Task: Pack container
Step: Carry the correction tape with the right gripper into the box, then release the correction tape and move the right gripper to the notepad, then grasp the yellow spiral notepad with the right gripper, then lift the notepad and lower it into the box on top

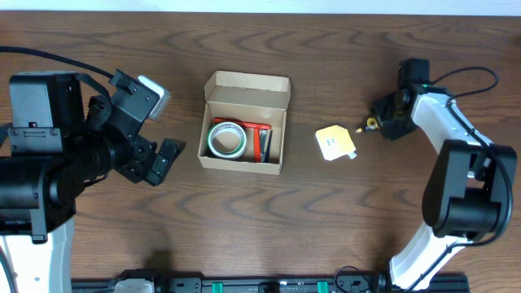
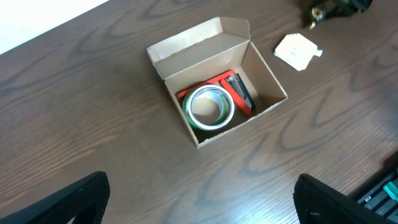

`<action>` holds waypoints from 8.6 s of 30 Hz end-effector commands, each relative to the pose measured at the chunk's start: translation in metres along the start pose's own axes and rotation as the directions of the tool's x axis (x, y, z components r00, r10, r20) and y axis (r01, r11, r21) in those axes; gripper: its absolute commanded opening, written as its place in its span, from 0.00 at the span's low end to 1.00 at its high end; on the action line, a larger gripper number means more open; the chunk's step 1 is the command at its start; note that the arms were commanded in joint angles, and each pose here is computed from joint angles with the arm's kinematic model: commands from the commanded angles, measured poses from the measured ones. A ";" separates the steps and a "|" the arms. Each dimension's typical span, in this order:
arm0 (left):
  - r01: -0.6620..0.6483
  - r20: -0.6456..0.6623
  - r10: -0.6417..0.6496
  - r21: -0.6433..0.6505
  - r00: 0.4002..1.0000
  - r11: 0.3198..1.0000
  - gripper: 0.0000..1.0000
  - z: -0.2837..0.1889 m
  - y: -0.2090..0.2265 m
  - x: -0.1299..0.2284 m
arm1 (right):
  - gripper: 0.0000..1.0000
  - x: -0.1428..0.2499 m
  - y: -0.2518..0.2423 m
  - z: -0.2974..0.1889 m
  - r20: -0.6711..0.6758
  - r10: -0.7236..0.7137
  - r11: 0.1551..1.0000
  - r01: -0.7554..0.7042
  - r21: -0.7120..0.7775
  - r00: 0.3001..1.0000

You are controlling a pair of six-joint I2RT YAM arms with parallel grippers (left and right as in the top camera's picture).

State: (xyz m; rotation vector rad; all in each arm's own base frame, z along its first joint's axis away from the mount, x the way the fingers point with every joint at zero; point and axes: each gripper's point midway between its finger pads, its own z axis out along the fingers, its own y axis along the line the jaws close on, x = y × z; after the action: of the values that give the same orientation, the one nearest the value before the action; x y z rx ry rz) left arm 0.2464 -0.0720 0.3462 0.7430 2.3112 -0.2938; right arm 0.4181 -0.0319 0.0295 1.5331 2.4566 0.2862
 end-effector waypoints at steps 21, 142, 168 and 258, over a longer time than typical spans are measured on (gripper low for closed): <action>-0.014 0.015 0.014 0.005 1.000 1.000 0.95 -0.003 -0.001 -0.003 | 0.23 0.210 0.154 -0.153 0.268 -0.769 0.445 0.788 -0.427 0.580; -0.014 0.015 0.014 0.005 1.000 1.000 0.95 -0.003 -0.001 -0.003 | 0.99 0.123 0.002 0.021 -0.016 -0.948 0.315 0.945 0.090 0.318; -0.014 0.015 0.014 0.005 1.000 1.000 0.95 -0.003 -0.001 -0.003 | 0.81 0.128 -0.020 0.029 -0.109 -0.887 0.437 0.891 0.120 0.449; -0.014 0.015 0.014 0.005 1.000 1.000 0.95 -0.003 -0.001 -0.003 | 0.96 0.238 0.144 -0.180 0.187 -0.826 0.529 0.846 -0.064 0.531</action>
State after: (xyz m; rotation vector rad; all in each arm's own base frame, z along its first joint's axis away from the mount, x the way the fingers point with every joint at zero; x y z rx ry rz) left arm 0.2464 -0.0720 0.3462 0.7430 2.3112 -0.2938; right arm 0.3744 0.2656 0.1785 0.2174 2.7331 0.1628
